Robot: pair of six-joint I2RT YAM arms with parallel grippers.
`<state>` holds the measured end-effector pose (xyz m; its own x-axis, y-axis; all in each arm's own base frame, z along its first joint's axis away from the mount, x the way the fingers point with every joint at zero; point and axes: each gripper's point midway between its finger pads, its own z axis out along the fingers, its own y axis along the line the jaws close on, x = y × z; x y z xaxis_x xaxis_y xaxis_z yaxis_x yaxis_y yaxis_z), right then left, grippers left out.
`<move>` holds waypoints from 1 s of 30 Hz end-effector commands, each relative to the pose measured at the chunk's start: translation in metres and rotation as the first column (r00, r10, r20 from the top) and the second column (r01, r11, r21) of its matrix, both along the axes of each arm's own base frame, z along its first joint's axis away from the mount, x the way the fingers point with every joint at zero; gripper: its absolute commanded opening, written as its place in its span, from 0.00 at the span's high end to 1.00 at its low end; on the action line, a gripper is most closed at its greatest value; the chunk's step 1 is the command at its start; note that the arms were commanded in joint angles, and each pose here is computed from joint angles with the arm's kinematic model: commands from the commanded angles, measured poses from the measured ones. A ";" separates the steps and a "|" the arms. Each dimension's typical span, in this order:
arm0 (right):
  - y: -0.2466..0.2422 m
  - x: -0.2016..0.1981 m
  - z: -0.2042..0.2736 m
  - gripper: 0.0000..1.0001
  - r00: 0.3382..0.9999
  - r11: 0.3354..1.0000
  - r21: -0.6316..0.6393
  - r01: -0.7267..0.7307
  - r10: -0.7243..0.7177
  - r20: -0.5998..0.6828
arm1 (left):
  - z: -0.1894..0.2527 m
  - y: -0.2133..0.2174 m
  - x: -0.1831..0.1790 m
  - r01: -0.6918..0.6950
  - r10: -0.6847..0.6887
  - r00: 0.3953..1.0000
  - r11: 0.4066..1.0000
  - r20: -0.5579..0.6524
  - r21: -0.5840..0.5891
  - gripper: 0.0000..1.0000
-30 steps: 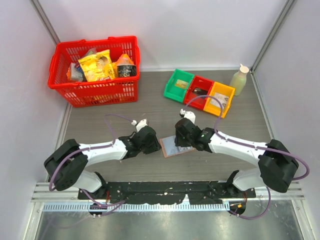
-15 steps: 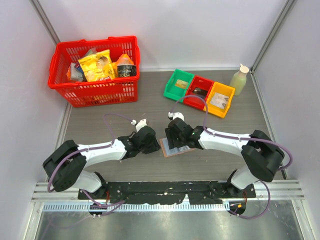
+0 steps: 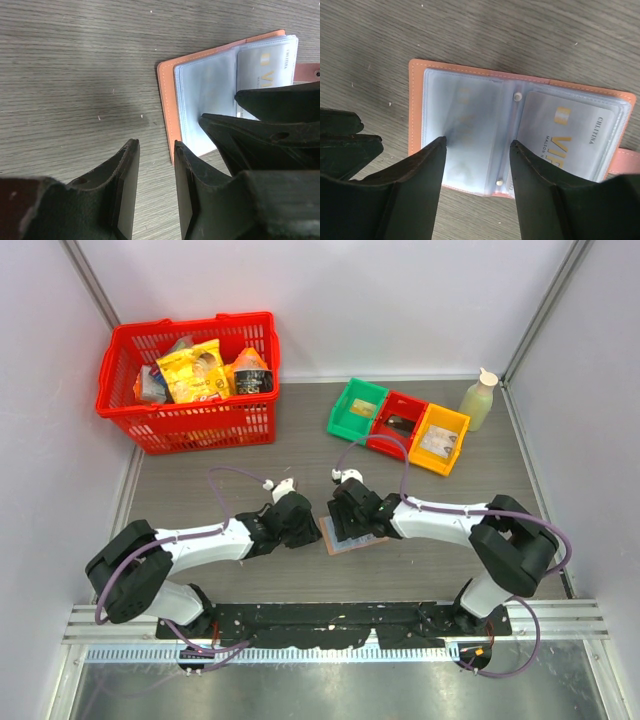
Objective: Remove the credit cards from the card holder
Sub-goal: Remove the credit card from the card holder.
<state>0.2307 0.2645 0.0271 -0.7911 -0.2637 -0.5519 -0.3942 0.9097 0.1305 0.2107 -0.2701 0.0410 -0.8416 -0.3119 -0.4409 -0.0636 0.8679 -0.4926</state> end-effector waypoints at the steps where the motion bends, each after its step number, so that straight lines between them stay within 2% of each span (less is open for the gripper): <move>1: -0.015 -0.008 -0.022 0.45 0.998 0.999 -0.046 0.028 -0.030 -0.047 | 0.019 -0.018 0.009 0.027 -0.025 0.999 0.998 0.044 -0.054 0.62; 5: -0.020 -0.012 -0.031 0.53 0.996 0.998 -0.037 0.043 -0.046 -0.080 | 0.022 -0.023 0.012 0.035 -0.032 0.998 0.997 0.049 -0.067 0.62; 10: -0.012 -0.018 -0.029 0.64 0.992 0.997 0.058 0.041 -0.034 -0.122 | 0.023 -0.032 0.013 0.049 -0.045 0.998 0.994 0.046 -0.099 0.61; 17: -0.006 -0.014 -0.014 0.67 0.984 0.967 0.245 0.074 -0.031 -0.176 | 0.023 -0.045 0.023 0.053 -0.046 0.997 0.991 0.061 -0.120 0.62; 25: -0.004 -0.016 -0.011 0.66 0.982 0.954 0.288 0.080 -0.025 -0.188 | 0.016 -0.055 0.041 0.040 -0.031 0.998 0.988 0.060 -0.148 0.64; 30: -0.004 -0.015 -0.009 0.67 0.983 0.953 0.292 0.078 -0.025 -0.184 | 0.001 -0.050 0.050 0.004 0.000 1.000 0.986 0.019 -0.167 0.64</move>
<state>0.2342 0.2613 0.0258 -0.8608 -0.0453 -0.5069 -0.3018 0.8474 0.4369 0.2437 -0.3127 0.0347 -0.8493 -0.3405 -0.4033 -0.0492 0.8118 -0.5818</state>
